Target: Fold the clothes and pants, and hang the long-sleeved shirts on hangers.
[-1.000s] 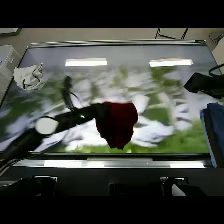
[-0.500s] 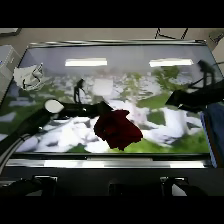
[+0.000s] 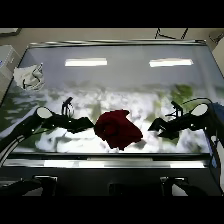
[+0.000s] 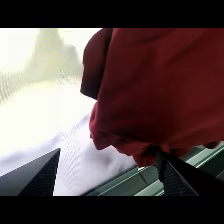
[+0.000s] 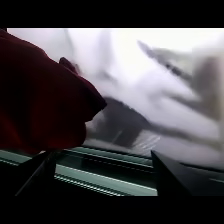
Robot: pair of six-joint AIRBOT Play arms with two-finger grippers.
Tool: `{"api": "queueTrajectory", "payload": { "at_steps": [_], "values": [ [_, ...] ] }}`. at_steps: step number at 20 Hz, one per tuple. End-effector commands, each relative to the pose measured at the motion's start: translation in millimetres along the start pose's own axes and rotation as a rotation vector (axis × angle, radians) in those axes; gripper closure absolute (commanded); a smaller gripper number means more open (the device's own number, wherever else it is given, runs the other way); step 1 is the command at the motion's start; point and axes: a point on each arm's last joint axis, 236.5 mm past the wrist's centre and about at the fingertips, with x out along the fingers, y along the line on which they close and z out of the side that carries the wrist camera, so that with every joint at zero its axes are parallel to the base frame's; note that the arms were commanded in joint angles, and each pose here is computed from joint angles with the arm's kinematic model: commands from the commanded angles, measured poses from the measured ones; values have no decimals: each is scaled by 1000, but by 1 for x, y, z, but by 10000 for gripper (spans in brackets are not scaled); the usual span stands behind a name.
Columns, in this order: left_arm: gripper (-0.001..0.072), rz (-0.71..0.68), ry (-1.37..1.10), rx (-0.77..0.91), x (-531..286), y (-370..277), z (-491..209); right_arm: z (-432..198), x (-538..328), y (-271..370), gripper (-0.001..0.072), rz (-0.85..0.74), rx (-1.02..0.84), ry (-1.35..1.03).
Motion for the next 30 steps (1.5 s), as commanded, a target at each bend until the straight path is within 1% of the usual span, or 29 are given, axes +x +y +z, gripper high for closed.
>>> {"api": "queueTrajectory", "payload": {
  "at_steps": [1,5,6,7,8,9,10,11,12,14,15,16,17,19,21,23,25,26,28,30],
  "values": [
    [-9,11,-31,-41,37,4,-8,1,19,6,2,77,54,2],
    [-2,-9,-94,-54,61,-11,3,7,38,12,2,139,125,42],
    [63,-4,-116,-49,62,-12,7,6,45,12,3,133,125,60],
    [180,1,-134,-45,62,-12,10,3,54,14,2,124,108,78],
    [276,5,-148,-41,63,-12,12,2,62,17,2,114,78,84],
    [350,7,-158,-40,63,-13,14,3,69,18,2,102,67,80],
    [500,6,-162,-41,64,-13,15,6,75,22,3,98,69,67],
    [667,6,-162,-40,63,-13,15,8,80,26,4,104,83,57],
    [688,4,-164,-28,62,-15,15,10,83,31,7,118,97,54],
    [688,0,-171,-10,59,-18,16,7,91,41,24,147,111,73],
    [688,-3,-175,-7,58,-19,17,4,94,45,143,152,109,82],
    [688,-7,-181,-4,56,-21,18,3,95,47,414,150,98,85],
    [689,-12,-190,4,52,-24,19,1,94,50,667,160,98,93],
    [690,-28,-238,123,30,-39,32,11,77,56,666,176,38,70],
    [691,-30,-341,235,-17,-59,60,44,32,69,666,176,-47,-43],
    [691,-37,-499,353,-90,-93,93,87,-52,101,665,210,-191,-267],
    [690,-104,-731,476,-193,-159,111,107,-163,152,665,223,-423,-554],
    [690,-140,-836,545,-241,-193,107,102,-221,179,665,220,-522,-701],
    [690,-221,-1022,670,-329,-257,79,68,-310,229,664,221,-679,-945],
    [690,-285,-1138,764,-387,-297,40,21,-357,259,663,239,-778,-1076]
  ]
}}
